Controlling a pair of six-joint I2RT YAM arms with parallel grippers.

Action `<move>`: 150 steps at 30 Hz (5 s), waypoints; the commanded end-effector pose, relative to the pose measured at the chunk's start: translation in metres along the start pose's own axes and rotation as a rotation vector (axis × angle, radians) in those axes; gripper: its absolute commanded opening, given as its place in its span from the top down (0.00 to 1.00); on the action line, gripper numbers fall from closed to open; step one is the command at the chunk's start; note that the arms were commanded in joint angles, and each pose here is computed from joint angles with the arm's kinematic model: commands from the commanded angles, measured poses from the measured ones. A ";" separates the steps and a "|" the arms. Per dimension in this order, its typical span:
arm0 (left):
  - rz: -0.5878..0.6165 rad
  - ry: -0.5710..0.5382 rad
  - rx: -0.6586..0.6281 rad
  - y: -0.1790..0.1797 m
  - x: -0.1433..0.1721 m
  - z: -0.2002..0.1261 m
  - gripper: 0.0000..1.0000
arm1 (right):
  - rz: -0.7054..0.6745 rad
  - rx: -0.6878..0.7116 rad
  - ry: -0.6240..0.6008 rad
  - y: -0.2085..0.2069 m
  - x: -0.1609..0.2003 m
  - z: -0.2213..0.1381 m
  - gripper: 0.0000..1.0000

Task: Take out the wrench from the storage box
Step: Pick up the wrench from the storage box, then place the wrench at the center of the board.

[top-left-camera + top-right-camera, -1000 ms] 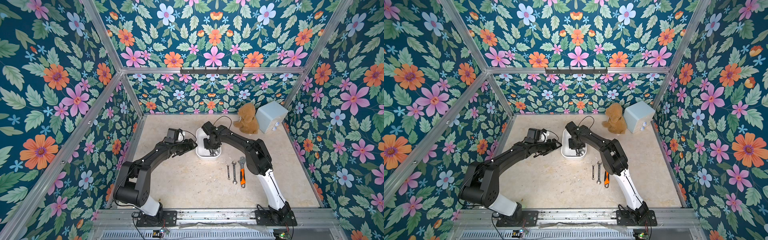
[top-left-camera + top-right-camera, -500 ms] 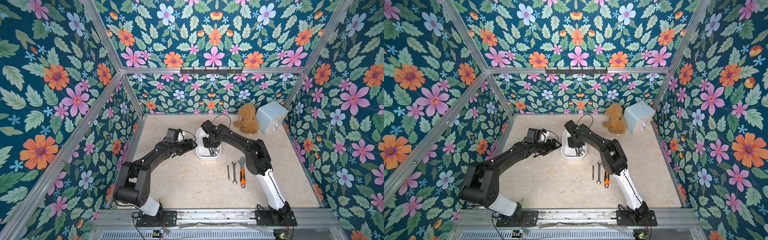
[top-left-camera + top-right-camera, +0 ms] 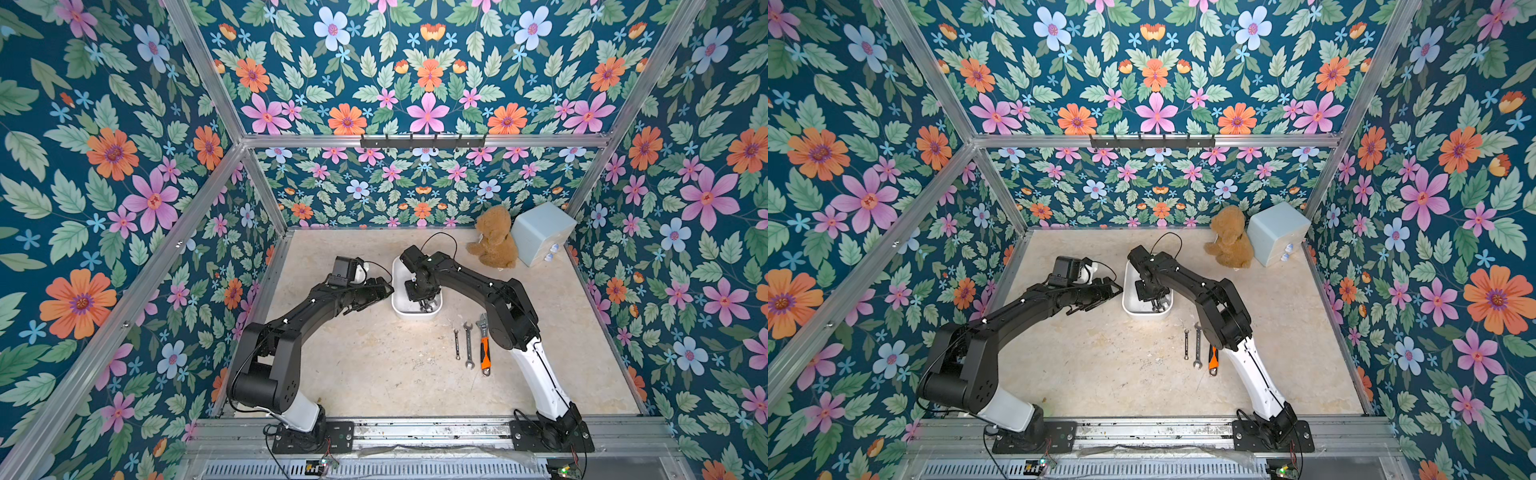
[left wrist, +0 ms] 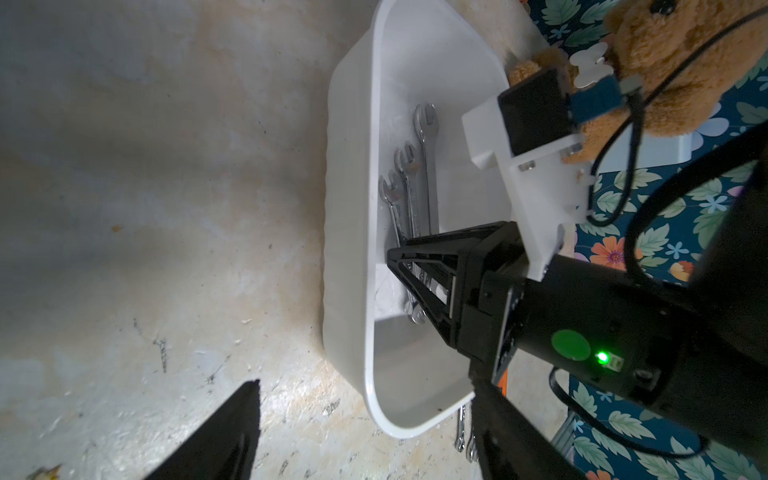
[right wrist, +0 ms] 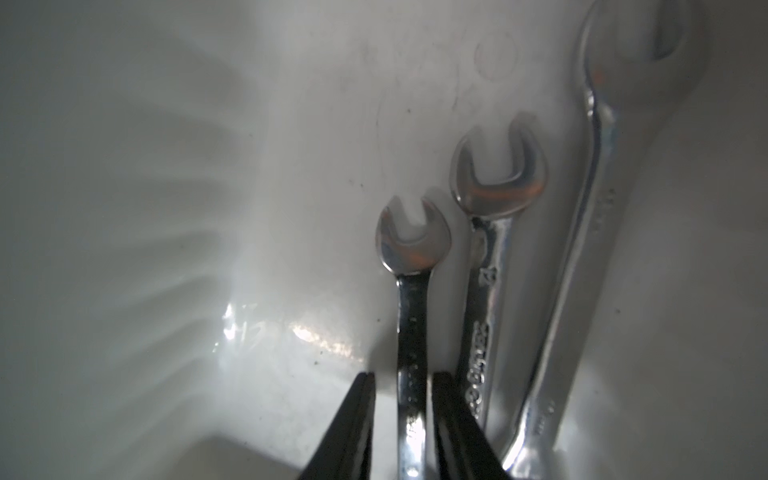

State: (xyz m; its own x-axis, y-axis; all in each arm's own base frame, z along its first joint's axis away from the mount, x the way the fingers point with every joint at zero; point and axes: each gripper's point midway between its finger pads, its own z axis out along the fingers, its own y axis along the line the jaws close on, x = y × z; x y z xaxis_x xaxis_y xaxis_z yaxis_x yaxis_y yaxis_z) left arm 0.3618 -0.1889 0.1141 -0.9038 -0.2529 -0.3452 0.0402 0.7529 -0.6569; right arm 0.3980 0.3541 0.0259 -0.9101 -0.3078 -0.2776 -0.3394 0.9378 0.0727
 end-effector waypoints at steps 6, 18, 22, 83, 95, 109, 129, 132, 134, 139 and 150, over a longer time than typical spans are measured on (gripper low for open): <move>0.018 -0.013 0.006 -0.002 -0.004 -0.003 0.17 | -0.030 0.116 0.051 -0.009 0.019 0.017 0.69; 0.020 -0.027 0.013 -0.003 -0.007 -0.008 0.17 | 0.018 0.161 0.072 -0.014 0.021 0.031 0.84; 0.020 -0.031 0.012 -0.003 -0.008 -0.009 0.17 | 0.022 0.140 0.038 -0.006 0.007 0.023 0.85; 0.006 -0.057 0.038 -0.006 -0.009 -0.018 0.17 | 0.272 0.117 -0.194 -0.042 0.066 -0.128 0.88; 0.010 -0.076 0.016 -0.003 -0.010 -0.021 0.17 | 0.370 0.039 -0.091 -0.023 0.150 -0.090 0.88; 0.011 -0.073 0.013 -0.002 -0.009 -0.021 0.17 | 0.383 0.030 0.000 -0.014 0.169 -0.053 0.85; 0.010 -0.068 0.014 -0.002 -0.007 -0.019 0.17 | 0.378 0.081 0.028 -0.035 0.198 -0.061 0.69; 0.009 -0.068 0.014 -0.002 -0.007 -0.019 0.17 | 0.375 0.089 0.036 -0.035 0.199 -0.056 0.68; 0.010 -0.065 0.014 -0.002 -0.007 -0.018 0.17 | 0.374 0.096 0.043 -0.036 0.199 -0.054 0.68; 0.008 -0.063 0.012 -0.001 -0.006 -0.018 0.17 | 0.371 0.102 0.054 -0.036 0.201 -0.050 0.69; 0.009 -0.065 0.014 -0.002 -0.006 -0.018 0.17 | 0.357 0.091 0.050 -0.031 0.197 -0.048 0.74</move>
State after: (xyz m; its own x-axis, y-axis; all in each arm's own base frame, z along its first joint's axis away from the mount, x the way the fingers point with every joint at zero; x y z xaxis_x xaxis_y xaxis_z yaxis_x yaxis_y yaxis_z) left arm 0.3581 -0.1778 0.1289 -0.8784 -0.2832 -0.3850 0.0496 0.7472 -0.6628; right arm 0.2167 0.2542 0.0152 -0.9797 0.0388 -0.1968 0.0256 0.9973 0.0692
